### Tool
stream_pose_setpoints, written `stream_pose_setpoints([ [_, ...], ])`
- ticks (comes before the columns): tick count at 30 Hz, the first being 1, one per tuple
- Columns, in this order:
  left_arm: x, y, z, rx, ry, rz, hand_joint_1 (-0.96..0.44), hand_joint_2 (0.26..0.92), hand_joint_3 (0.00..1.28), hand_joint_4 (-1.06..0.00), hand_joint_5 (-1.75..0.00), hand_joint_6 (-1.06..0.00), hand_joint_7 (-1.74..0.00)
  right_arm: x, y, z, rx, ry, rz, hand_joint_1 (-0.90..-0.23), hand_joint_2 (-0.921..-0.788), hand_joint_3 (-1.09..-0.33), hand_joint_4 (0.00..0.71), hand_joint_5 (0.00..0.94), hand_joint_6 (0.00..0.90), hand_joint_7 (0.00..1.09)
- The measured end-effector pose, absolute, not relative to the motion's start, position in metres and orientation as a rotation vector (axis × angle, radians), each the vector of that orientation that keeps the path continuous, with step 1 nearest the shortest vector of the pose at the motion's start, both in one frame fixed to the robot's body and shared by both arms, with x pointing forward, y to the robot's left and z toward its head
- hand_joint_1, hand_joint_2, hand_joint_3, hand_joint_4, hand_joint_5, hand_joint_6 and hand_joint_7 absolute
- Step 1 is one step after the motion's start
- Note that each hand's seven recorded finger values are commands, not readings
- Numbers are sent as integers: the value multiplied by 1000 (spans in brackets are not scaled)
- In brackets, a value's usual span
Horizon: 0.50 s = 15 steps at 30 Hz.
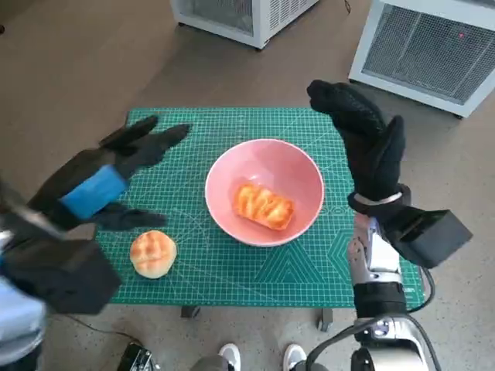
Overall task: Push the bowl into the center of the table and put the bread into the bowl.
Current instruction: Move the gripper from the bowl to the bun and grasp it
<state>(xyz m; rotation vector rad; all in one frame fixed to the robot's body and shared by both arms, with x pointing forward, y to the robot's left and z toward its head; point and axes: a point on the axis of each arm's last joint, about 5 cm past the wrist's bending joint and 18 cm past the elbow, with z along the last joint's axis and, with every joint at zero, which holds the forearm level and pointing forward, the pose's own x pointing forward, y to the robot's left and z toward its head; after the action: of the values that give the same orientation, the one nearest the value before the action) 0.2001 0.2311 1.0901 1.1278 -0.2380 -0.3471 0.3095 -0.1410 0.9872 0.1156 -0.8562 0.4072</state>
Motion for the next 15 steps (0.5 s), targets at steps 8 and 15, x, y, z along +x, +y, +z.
stream_pose_setpoints([
  [8,186,241,1090,1190,-144,-349,-288,709,7,-148,-6,-297,-19,311,-139,987,120,-849,412,-700,-921,-763,212,0,60,491],
  [15,182,242,1078,1204,-60,-388,-257,712,6,-154,-4,-305,-13,312,-136,987,124,-843,426,-698,-921,-764,212,0,55,497],
])
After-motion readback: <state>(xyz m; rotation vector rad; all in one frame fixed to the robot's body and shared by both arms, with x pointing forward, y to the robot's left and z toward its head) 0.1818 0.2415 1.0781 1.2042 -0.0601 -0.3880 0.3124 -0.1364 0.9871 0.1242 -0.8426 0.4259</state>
